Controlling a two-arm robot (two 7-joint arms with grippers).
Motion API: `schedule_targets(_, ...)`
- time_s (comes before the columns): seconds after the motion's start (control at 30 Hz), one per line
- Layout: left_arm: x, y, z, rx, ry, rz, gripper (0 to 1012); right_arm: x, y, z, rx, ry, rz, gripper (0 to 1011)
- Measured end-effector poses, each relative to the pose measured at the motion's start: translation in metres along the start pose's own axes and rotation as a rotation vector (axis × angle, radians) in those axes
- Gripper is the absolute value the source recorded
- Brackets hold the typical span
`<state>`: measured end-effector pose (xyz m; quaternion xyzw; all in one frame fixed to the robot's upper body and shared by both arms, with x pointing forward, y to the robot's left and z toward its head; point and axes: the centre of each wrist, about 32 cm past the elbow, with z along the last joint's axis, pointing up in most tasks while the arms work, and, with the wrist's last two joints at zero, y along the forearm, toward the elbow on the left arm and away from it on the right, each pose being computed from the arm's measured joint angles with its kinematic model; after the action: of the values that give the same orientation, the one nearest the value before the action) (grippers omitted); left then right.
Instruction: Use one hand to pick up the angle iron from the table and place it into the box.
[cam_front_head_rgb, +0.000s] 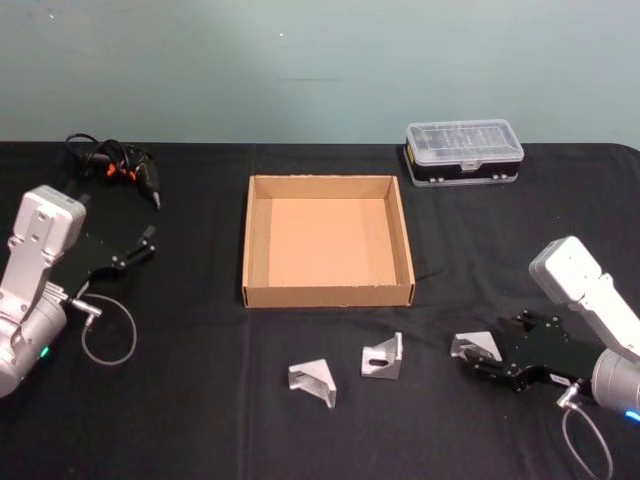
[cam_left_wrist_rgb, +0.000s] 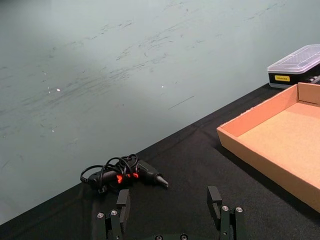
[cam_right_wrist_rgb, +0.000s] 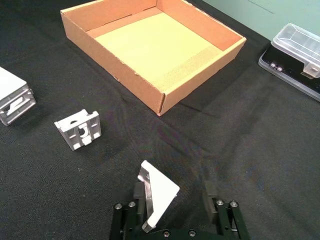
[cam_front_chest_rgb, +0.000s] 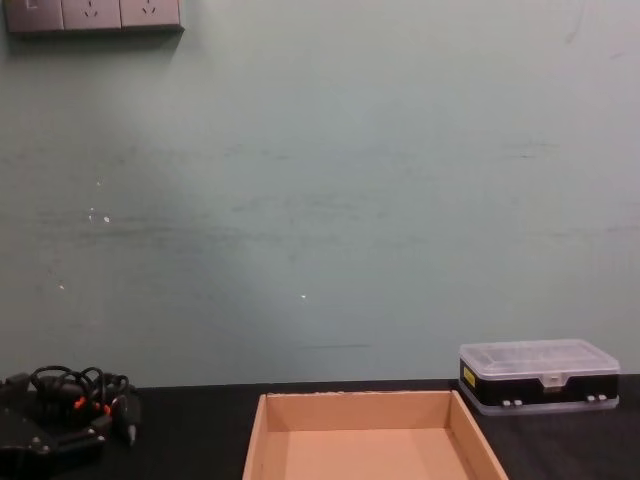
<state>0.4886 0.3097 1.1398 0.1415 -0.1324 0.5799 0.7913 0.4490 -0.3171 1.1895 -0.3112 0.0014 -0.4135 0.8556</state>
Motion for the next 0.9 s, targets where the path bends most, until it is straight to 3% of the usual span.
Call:
schedule_targets(0.5,0.0,0.0,0.0,0.0,0.0,0.0,1011,0.0003,-0.0003,0.0003,0.002,0.0,0.0,281)
schedule_targets(0.9,0.0,0.0,0.0,0.0,0.0,0.0,1011,0.0003,-0.0003,0.0003,0.002,0.0,0.0,184)
